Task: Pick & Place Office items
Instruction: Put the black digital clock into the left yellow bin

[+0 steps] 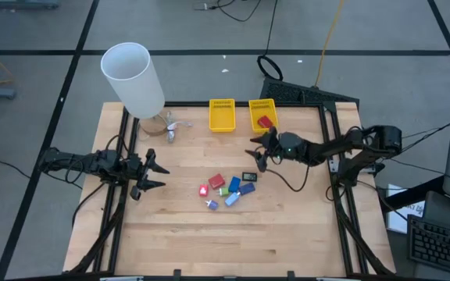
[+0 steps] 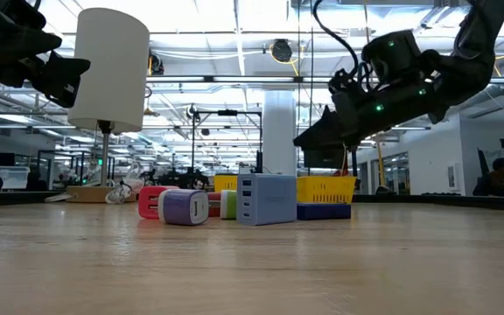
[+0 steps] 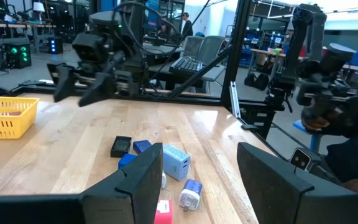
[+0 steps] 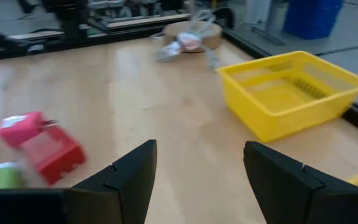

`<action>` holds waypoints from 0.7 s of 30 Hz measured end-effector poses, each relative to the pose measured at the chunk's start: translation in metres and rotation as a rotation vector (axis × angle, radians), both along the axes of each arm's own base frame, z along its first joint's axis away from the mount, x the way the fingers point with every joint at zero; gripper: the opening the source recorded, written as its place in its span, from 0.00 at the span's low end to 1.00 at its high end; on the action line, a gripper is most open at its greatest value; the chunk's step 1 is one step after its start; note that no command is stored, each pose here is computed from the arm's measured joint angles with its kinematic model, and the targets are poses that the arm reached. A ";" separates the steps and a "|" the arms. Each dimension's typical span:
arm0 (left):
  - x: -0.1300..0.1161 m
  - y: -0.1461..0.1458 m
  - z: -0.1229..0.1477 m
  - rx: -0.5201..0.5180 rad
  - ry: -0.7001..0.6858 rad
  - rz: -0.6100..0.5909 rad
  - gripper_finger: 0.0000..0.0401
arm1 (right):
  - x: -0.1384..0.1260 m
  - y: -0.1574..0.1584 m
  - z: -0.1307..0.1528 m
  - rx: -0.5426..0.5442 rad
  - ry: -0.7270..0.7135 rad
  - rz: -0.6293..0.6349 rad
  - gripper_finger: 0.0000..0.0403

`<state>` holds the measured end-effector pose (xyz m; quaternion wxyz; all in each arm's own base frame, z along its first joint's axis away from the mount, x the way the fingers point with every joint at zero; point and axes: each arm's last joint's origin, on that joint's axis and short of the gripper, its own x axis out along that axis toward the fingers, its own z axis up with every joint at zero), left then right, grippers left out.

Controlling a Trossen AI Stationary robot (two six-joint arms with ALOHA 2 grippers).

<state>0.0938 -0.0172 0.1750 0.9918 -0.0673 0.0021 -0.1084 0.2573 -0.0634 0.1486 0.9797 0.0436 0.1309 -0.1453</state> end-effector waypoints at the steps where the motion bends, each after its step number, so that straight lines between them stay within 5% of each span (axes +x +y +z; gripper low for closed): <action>1: 0.000 0.000 0.000 0.000 0.000 0.000 0.52 | 0.001 0.004 0.000 0.000 0.000 0.015 0.57; 21: 0.000 0.000 0.000 0.000 0.000 0.000 0.52 | 0.007 0.066 -0.004 0.008 0.040 0.249 0.57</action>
